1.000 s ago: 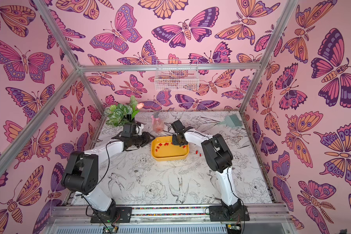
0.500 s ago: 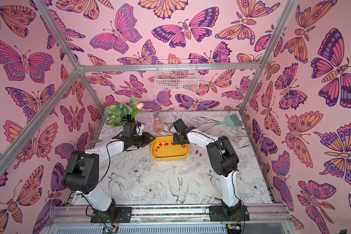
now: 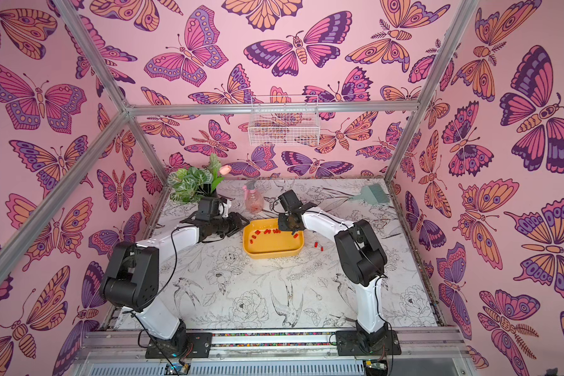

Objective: Take the screw protection sleeves out of the storage box
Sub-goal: Pick up the screw protection sleeve from the storage box.

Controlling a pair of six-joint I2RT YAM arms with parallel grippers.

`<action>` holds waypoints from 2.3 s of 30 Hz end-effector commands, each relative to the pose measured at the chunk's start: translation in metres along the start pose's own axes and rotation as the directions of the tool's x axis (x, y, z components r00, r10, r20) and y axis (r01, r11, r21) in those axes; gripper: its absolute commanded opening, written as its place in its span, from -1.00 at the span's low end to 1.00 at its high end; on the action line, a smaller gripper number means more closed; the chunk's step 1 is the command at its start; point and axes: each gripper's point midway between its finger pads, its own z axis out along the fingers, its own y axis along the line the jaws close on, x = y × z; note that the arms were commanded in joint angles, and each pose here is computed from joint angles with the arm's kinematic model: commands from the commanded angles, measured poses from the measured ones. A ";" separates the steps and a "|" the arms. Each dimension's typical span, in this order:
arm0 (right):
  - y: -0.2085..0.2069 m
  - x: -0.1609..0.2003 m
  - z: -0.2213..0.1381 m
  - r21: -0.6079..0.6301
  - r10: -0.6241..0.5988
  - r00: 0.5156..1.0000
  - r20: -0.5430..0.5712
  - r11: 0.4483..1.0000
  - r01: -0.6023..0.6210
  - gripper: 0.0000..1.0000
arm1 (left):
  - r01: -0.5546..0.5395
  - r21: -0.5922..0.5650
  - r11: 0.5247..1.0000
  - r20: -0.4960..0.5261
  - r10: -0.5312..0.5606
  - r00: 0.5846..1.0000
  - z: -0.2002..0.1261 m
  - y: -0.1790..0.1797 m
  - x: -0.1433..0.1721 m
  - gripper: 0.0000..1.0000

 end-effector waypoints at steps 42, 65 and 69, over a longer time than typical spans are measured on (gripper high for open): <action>0.010 0.020 0.052 0.029 -0.020 0.991 -0.132 0.999 0.024 -0.75 | -0.006 0.003 1.000 -0.025 0.006 1.000 0.003 -0.002 0.001 -0.06; 0.018 -0.007 -0.019 -0.025 -0.026 0.999 0.031 0.999 0.026 -0.92 | -0.004 0.003 1.000 -0.028 0.004 1.000 0.004 -0.001 0.002 -0.06; 0.019 -0.011 -0.039 -0.035 -0.027 0.998 0.057 0.999 0.029 -0.91 | -0.006 0.005 1.000 -0.025 0.006 1.000 0.003 -0.002 0.001 -0.06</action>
